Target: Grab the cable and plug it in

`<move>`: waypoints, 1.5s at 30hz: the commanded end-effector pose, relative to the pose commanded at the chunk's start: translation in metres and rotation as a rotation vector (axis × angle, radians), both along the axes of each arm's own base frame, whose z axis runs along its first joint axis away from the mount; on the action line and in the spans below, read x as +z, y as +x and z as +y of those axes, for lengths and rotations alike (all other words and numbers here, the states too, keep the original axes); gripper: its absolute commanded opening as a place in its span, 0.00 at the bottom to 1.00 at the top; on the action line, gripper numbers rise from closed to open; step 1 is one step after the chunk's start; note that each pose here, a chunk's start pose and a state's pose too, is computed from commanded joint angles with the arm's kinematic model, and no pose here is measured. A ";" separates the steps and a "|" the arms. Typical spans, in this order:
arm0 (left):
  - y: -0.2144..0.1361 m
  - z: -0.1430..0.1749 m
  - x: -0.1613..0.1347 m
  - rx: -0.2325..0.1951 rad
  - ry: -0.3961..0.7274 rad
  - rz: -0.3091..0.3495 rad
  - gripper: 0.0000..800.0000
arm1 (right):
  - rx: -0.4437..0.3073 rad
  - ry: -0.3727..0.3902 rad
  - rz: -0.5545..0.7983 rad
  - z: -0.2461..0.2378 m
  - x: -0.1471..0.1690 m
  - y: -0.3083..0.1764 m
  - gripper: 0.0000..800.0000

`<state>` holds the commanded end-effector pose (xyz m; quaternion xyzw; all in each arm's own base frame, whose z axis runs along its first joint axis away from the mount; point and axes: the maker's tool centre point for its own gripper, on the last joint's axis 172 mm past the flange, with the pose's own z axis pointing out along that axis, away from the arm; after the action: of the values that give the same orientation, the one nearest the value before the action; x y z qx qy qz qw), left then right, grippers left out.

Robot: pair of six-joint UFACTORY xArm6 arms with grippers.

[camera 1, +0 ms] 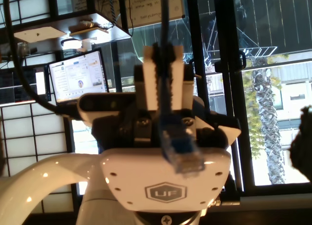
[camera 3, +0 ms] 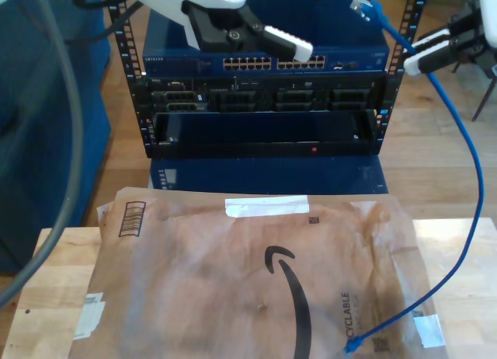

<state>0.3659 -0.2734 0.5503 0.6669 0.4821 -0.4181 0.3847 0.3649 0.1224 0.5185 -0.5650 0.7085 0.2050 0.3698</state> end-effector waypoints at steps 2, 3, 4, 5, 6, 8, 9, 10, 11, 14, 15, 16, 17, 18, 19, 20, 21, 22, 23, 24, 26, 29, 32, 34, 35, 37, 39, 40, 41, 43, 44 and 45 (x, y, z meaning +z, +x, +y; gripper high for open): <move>0.000 0.000 0.000 0.000 0.000 0.000 0.99 | 0.003 0.002 0.002 0.003 0.000 0.000 0.00; 0.000 0.000 0.000 0.001 0.000 -0.001 0.99 | 0.001 0.002 0.001 0.003 0.001 0.001 0.00; 0.000 0.000 0.000 0.001 0.000 -0.001 0.99 | -0.002 0.002 -0.002 0.003 0.001 0.002 0.00; 0.000 0.000 0.000 0.001 0.000 -0.001 0.99 | 0.000 0.002 -0.003 0.004 0.001 0.002 0.00; 0.000 0.000 0.000 0.001 0.000 -0.001 0.99 | -0.002 0.001 -0.003 0.003 0.001 0.002 0.00; 0.000 0.000 0.001 0.002 0.000 -0.001 0.99 | 0.000 0.002 0.001 0.003 0.000 0.003 0.00; 0.000 0.000 0.000 0.002 0.002 -0.001 0.99 | 0.003 0.002 0.004 0.004 -0.001 0.003 0.00; 0.001 0.000 0.001 0.003 0.001 -0.004 0.99 | 0.003 0.001 0.005 0.005 -0.002 0.004 0.00; 0.002 0.001 0.004 0.008 0.001 -0.012 0.99 | -0.005 -0.010 0.004 0.002 -0.005 0.007 0.00; 0.004 0.002 0.011 0.010 0.002 -0.032 0.99 | 0.011 -0.043 0.007 0.009 -0.014 0.012 0.00; 0.004 0.002 0.011 0.011 0.002 -0.032 0.99 | 0.017 -0.058 0.015 0.012 -0.018 0.012 0.00; 0.004 0.002 0.011 0.011 0.002 -0.032 0.99 | 0.020 -0.077 0.029 0.012 -0.024 0.013 0.00; 0.004 0.002 0.011 0.011 0.002 -0.032 0.99 | 0.027 -0.090 0.039 0.016 -0.030 0.015 0.00; 0.004 0.002 0.011 0.011 0.002 -0.032 0.99 | 0.036 -0.092 0.042 0.023 -0.032 0.017 0.00; 0.004 0.002 0.011 0.011 0.002 -0.032 0.99 | 0.047 -0.092 0.041 0.030 -0.032 0.017 0.00; 0.004 0.002 0.011 0.010 0.002 -0.032 0.99 | 0.051 -0.093 0.037 0.032 -0.032 0.018 0.00; 0.004 0.002 0.010 0.010 0.002 -0.030 0.99 | 0.050 -0.093 0.035 0.032 -0.030 0.019 0.00; 0.004 0.002 0.009 0.010 0.002 -0.027 0.99 | 0.049 -0.091 0.035 0.032 -0.029 0.019 0.00; 0.004 0.002 0.009 0.010 0.004 -0.027 0.99 | 0.047 -0.091 0.032 0.033 -0.026 0.020 0.00; 0.004 0.002 0.008 0.010 0.004 -0.025 0.99 | 0.046 -0.090 0.027 0.033 -0.023 0.020 0.00; 0.004 0.002 0.008 0.011 0.005 -0.026 0.99 | 0.045 -0.090 0.028 0.034 -0.021 0.019 0.00; 0.013 0.003 0.000 0.017 0.006 -0.006 0.99 | 0.048 -0.090 0.029 0.034 -0.021 0.018 0.00; 0.017 0.003 -0.005 0.019 0.005 0.010 0.99 | 0.053 -0.088 0.029 0.037 -0.018 0.017 0.00; 0.017 0.003 -0.005 0.019 0.005 0.010 0.99 | 0.056 -0.083 0.034 0.045 -0.015 0.014 0.00; 0.017 0.003 -0.005 0.019 0.005 0.010 0.99 | 0.061 -0.083 0.034 0.048 -0.014 0.013 0.00; 0.017 0.003 -0.005 0.018 0.003 0.008 0.99 | 0.064 -0.081 0.031 0.050 -0.013 0.013 0.00; 0.018 0.004 -0.005 0.020 0.003 0.008 0.99 | 0.066 -0.082 0.030 0.051 -0.012 0.016 0.00; 0.018 0.004 -0.005 0.020 0.003 0.008 0.98 | 0.066 -0.081 0.031 0.051 -0.012 0.016 0.00; 0.017 0.004 -0.005 0.018 0.003 0.009 0.98 | 0.066 -0.081 0.030 0.051 -0.011 0.016 0.00; 0.017 0.004 -0.005 0.017 0.003 0.009 0.97 | 0.067 -0.083 0.031 0.051 -0.012 0.016 0.00; 0.017 0.004 -0.005 0.019 0.003 0.009 0.96 | 0.068 -0.083 0.032 0.051 -0.012 0.015 0.00; 0.017 0.004 -0.006 0.017 0.003 0.011 0.94 | 0.069 -0.084 0.035 0.051 -0.013 0.015 0.00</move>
<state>0.3828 -0.2693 0.5447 0.6610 0.4907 -0.4177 0.3844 0.3798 0.1732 0.5052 -0.6004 0.7031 0.1972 0.3261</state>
